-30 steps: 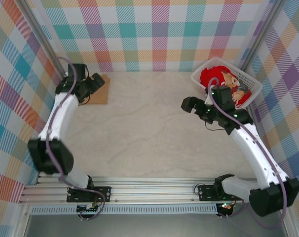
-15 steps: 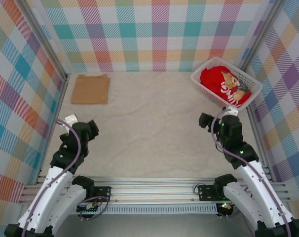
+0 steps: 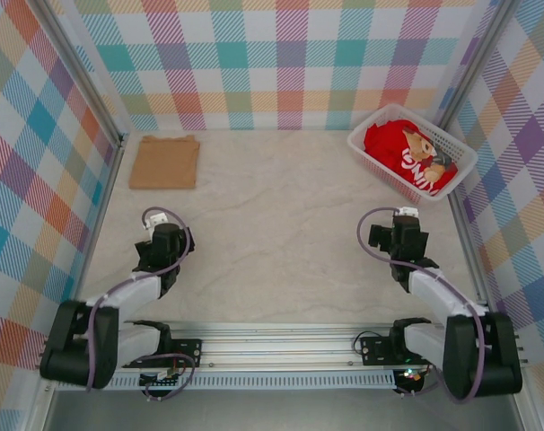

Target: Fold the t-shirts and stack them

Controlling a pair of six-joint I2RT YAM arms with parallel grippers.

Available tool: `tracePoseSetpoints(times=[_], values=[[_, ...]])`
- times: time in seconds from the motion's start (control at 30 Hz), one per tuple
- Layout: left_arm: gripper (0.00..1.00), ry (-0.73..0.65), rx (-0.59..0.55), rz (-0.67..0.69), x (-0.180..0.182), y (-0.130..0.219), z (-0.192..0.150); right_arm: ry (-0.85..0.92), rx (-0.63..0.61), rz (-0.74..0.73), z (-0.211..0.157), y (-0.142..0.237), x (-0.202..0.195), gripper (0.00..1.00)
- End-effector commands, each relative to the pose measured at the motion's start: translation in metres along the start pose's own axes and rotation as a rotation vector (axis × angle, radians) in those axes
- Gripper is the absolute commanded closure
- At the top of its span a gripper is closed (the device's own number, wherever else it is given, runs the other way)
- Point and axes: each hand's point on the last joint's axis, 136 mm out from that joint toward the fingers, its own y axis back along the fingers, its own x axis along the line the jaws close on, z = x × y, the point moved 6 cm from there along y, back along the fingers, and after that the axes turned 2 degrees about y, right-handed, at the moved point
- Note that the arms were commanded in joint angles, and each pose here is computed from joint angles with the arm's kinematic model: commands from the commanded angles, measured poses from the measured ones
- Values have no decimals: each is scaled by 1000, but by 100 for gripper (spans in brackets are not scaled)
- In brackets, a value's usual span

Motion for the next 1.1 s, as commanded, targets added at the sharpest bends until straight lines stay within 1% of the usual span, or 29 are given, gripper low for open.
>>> tracePoseSetpoints(times=[0.0,0.07,0.1,0.13,0.23,0.3,0.4,0.43,0.47,0.5,0.53,0.57,0.6,0.63,0.87,1.0,1.07], values=[[0,102,-132,-88,-18,-15,44,-22,-206,85,35,-9,5,0],[0,45,-124,-118,-24,-21,47,-40,-247,119,43,-16,7,0],[0,28,-147,-131,-25,-21,48,-37,-252,140,45,-20,10,0],[0,27,-167,-140,-23,-20,49,-41,-293,154,51,-23,12,0],[0,75,-275,-163,-9,-14,43,-58,-308,178,52,-34,16,0],[0,110,-312,-151,-1,-13,37,-71,-312,167,47,-39,16,0],[0,82,-280,-182,-10,-24,35,-43,-308,209,46,-42,21,0],[0,48,-238,-211,-16,-30,34,-39,-307,220,43,-44,23,0],[0,36,-230,-217,-20,-36,31,-39,-317,221,39,-46,24,0],[0,26,-254,-226,-23,-40,30,-45,-351,210,38,-47,22,0],[0,12,-228,-221,-26,-40,32,-44,-312,208,36,-48,22,0],[0,-2,-187,-196,-27,-43,30,-45,-299,203,38,-49,22,0],[0,-7,-205,-193,-29,-45,33,-35,-300,205,40,-52,24,0],[0,-17,-178,-188,-31,-46,33,-27,-274,202,40,-53,26,0],[0,-25,-178,-184,-33,-46,32,-23,-285,200,42,-53,26,0],[0,-29,-187,-180,-33,-45,34,20,-276,270,43,-53,35,0],[0,-31,-187,-179,-33,-45,33,20,-278,271,42,-52,35,0]])
